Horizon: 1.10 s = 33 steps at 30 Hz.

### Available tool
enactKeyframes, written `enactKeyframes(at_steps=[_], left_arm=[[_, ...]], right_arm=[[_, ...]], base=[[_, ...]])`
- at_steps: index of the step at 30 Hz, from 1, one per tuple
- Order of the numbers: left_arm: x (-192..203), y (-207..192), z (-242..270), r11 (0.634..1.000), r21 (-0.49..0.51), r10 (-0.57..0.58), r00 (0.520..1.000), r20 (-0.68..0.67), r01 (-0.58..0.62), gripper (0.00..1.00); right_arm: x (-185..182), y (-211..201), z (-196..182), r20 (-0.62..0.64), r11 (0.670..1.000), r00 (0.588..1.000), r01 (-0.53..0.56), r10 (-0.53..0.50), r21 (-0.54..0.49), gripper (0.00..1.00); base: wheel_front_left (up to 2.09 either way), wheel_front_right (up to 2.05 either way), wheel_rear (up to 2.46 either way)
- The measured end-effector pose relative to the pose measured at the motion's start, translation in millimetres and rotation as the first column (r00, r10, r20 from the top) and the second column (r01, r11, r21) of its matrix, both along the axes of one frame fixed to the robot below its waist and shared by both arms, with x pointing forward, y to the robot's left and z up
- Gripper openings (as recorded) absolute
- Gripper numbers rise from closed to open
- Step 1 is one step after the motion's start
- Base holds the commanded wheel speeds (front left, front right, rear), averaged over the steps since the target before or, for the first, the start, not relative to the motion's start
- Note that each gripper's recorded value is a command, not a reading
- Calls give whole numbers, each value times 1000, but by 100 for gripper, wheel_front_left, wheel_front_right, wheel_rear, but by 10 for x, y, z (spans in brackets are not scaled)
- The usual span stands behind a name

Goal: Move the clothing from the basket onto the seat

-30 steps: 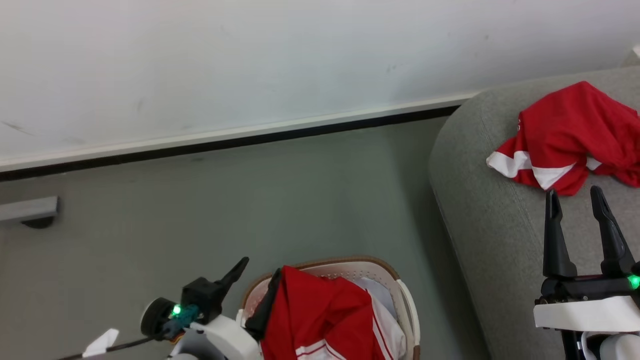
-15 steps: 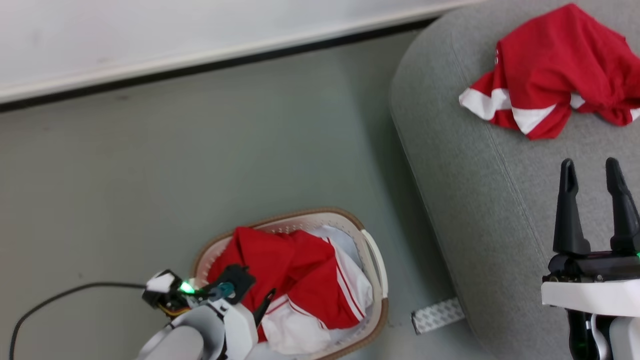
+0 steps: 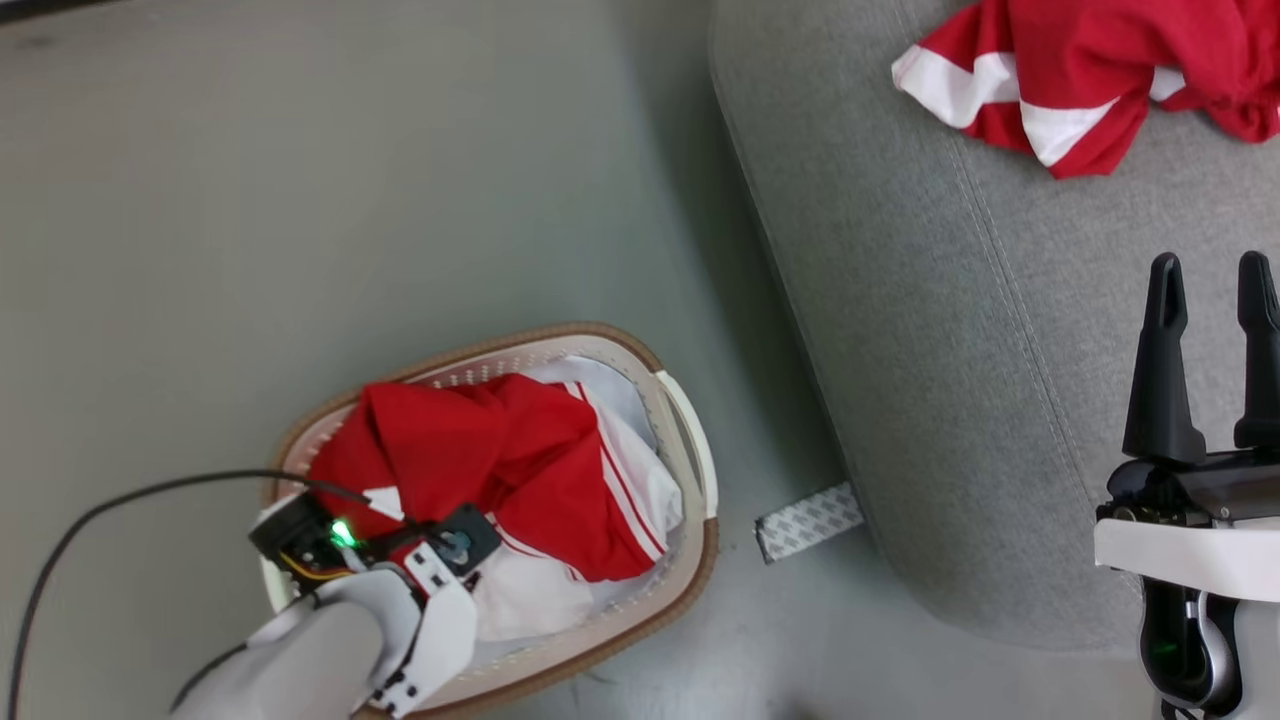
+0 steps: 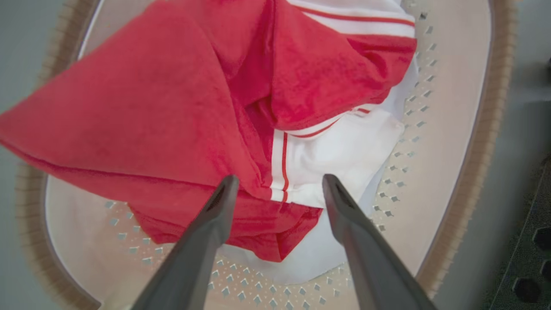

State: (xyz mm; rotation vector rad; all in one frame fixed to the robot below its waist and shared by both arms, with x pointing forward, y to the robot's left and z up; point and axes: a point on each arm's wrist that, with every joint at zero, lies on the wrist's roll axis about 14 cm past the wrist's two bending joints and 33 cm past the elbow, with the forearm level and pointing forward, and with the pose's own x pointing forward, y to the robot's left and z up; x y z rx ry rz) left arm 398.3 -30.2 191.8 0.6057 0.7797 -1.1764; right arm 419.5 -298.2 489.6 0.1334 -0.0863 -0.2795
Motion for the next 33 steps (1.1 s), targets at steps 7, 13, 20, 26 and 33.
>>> enactKeyframes(at_steps=[7,13,20,26,33], left_arm=[[55,24,-353,996,79,-46,998,-39,49,100],[79,23,-584,987,143,-71,995,-71,80,100],[65,13,-771,975,182,-113,990,-89,127,100],[41,60,-864,960,225,-145,985,-95,164,100],[-5,-10,-888,963,207,-155,982,-106,174,0]], right_arm=[[36,-57,-103,-28,1000,1000,15,-15,2,100],[14,-81,-159,-50,1000,998,25,-24,4,100],[-37,-143,-184,-67,999,997,48,-48,-3,100],[-73,-168,-224,-81,998,995,61,-61,-6,100],[-98,-174,-267,-93,998,993,68,-68,-2,100]], base=[[0,0,0],[0,0,0],[0,0,0],[0,0,0],[3,3,3]])
